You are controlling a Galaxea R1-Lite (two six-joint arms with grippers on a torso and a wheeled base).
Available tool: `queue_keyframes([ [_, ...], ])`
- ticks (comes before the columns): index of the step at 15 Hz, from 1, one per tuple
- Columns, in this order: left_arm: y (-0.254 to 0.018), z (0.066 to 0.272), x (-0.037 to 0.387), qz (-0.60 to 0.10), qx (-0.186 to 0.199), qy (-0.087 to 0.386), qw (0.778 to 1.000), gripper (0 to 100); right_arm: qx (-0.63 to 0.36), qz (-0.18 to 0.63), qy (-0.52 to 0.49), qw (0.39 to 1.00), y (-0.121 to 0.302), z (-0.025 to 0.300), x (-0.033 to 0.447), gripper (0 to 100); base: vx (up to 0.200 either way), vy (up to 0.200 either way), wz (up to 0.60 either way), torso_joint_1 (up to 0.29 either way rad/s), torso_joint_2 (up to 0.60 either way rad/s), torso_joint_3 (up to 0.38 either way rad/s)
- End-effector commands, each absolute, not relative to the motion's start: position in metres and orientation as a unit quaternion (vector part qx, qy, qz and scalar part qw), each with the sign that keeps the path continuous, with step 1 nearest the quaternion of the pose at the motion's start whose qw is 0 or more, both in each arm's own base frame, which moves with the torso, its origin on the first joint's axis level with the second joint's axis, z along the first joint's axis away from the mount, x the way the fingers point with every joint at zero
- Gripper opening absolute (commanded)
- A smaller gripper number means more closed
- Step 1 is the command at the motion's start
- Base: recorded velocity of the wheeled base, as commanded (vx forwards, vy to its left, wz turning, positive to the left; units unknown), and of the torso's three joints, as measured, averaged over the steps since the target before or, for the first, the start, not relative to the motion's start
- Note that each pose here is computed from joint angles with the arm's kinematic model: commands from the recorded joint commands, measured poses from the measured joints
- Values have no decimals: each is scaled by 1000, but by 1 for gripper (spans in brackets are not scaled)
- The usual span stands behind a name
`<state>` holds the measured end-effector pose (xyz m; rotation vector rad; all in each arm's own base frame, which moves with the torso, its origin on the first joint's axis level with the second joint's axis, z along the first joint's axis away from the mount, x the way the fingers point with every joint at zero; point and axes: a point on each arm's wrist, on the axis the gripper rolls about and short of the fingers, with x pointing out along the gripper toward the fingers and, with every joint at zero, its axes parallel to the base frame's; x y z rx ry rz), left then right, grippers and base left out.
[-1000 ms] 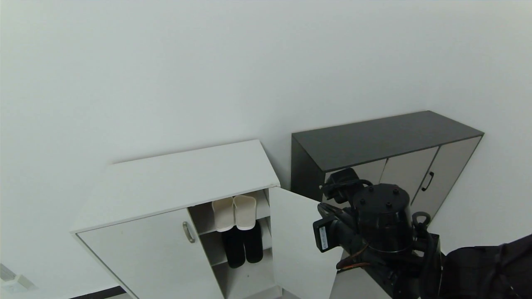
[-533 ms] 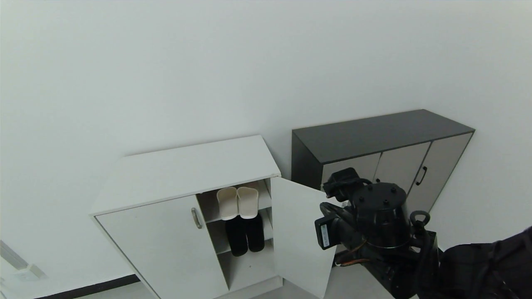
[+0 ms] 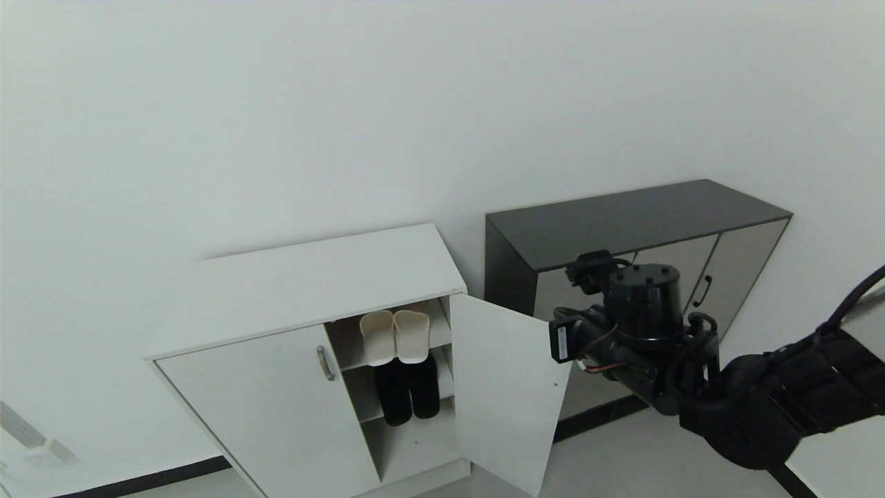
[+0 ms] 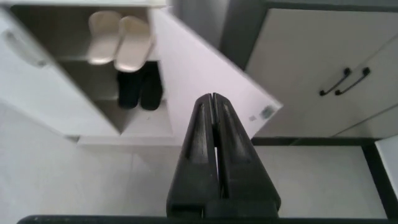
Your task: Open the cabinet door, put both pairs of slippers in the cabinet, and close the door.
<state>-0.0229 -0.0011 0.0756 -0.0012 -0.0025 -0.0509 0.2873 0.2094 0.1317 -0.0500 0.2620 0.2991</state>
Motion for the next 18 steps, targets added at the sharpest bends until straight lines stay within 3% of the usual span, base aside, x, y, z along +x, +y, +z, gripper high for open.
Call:
queue_keyframes([
  [1, -1, 76, -23, -25, -1, -1, 1000, 0, -20, 126, 141, 982, 199, 116, 322, 0, 0, 0, 0, 0, 0, 0],
  [8, -1, 76, -23, -25, -2, -1, 1000, 0, -9, 109, 149, 983, 193, 81, 386, 0, 0, 0, 0, 0, 0, 0],
  [18, -1, 76, -23, -25, -2, -1, 1000, 0, -15, 102, 168, 980, 197, 47, 407, 0, 0, 0, 0, 0, 0, 0],
])
